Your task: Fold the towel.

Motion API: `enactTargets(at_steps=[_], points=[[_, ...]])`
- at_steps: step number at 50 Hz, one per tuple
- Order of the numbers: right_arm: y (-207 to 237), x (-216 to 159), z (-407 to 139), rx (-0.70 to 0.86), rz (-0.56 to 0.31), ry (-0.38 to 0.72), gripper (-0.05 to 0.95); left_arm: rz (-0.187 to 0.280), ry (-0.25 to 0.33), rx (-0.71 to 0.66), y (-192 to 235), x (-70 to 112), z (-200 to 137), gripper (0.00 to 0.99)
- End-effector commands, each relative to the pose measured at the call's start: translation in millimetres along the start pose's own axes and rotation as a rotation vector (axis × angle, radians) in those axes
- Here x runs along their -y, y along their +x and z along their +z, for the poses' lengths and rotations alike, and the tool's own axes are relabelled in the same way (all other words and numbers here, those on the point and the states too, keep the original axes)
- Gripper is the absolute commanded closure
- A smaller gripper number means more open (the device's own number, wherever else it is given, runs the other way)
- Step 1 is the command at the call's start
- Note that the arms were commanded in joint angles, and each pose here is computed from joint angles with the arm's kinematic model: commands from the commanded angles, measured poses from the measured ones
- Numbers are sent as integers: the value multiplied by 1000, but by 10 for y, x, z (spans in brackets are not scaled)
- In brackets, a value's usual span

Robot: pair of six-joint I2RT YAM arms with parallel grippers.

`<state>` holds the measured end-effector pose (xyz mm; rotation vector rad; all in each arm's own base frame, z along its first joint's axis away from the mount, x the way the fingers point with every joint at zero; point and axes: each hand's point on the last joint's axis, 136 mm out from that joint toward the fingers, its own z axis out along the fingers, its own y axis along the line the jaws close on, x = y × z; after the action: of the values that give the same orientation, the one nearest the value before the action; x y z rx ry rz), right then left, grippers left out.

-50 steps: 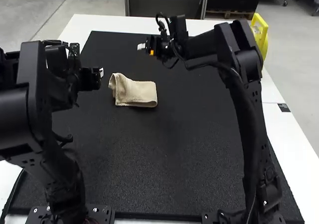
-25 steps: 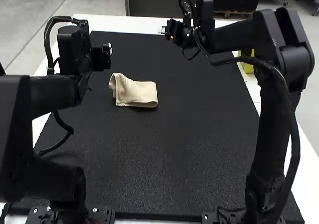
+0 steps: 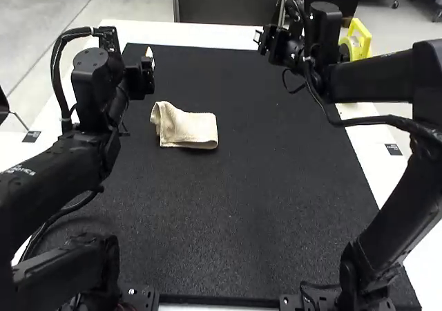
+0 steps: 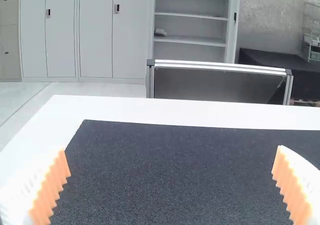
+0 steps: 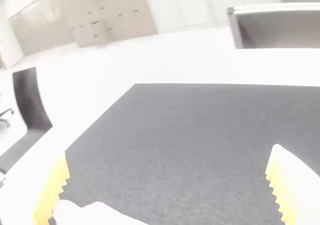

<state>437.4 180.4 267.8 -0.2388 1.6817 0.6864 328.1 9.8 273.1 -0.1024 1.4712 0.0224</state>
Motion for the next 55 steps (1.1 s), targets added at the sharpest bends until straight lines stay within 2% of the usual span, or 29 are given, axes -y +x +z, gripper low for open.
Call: enactTargets(at_steps=[1, 8, 17, 24, 30, 50, 55], points=[[10, 201, -203, 22, -1, 63, -13, 33, -39, 51, -94, -63, -98, 38], [136, 298, -415, 31, 1, 92, -13, 54, -84, 58, -32, -153, -197, 36], [239, 286, -615, 51, 0, 98, -13, 60, -87, 76, -1, -173, -290, 38], [289, 263, -758, 62, -2, 110, -13, 83, -95, 91, -1, -200, -330, 38], [332, 245, -867, 69, -3, 117, -13, 124, -113, 117, -28, -248, -366, 36], [353, 207, -1236, 132, -26, 152, -15, 124, -117, 134, 25, -270, -446, 38], [270, 207, -1340, 169, -46, 161, -13, 142, -120, 138, 27, -276, -467, 38]])
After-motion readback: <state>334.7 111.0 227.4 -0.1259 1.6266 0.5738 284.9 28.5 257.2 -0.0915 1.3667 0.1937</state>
